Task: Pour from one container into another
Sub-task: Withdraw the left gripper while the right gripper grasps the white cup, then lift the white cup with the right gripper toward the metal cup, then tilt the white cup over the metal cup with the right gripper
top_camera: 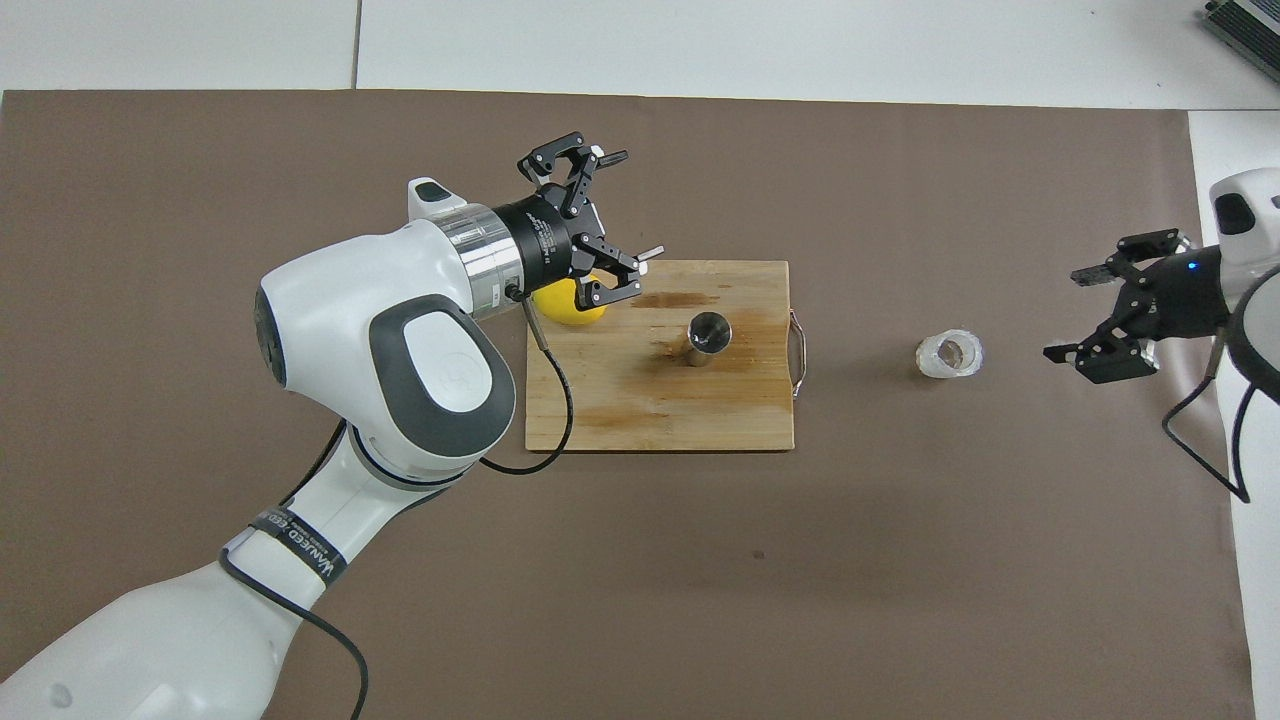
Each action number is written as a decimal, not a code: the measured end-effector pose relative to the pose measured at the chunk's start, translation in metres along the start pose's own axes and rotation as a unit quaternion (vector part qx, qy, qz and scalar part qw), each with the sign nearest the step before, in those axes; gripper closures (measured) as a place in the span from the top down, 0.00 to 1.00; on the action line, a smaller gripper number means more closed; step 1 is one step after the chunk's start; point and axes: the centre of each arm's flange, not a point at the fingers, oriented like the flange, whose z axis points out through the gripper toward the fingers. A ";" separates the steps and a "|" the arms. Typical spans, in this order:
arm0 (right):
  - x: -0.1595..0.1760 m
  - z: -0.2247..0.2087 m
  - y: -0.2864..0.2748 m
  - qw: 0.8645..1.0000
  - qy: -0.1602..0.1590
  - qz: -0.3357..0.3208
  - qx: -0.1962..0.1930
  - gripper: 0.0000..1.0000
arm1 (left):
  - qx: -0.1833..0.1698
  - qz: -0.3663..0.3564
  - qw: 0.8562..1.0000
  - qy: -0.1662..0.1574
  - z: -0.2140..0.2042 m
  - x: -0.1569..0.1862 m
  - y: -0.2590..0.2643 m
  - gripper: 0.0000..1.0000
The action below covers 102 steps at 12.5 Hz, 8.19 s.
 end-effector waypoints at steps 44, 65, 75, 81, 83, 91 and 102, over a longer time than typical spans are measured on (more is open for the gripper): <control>0.110 0.097 -0.033 0.989 0.120 -0.065 0.056 0.51 | 0.448 0.669 0.577 0.137 -0.327 0.046 0.080 1.00; 0.285 0.130 -0.136 0.961 -0.179 -0.191 -0.093 0.51 | 0.459 0.660 0.583 0.111 -0.331 0.044 0.074 1.00; 0.298 0.133 -0.148 0.944 -0.219 -0.210 -0.131 0.51 | 0.460 0.660 0.584 0.111 -0.331 0.044 0.074 1.00; 0.307 0.134 -0.155 0.928 -0.238 -0.240 -0.155 0.51 | 0.460 0.660 0.584 0.111 -0.331 0.044 0.074 1.00; 0.310 0.136 -0.159 0.923 -0.245 -0.251 -0.159 0.51 | 0.460 0.660 0.584 0.111 -0.331 0.044 0.073 1.00; 0.319 0.139 -0.169 0.898 -0.275 -0.292 -0.180 0.51 | 0.460 0.660 0.584 0.111 -0.331 0.044 0.073 1.00; 0.315 0.149 -0.181 0.884 -0.296 -0.315 -0.180 0.51 | 0.460 0.660 0.584 0.111 -0.331 0.045 0.073 1.00</control>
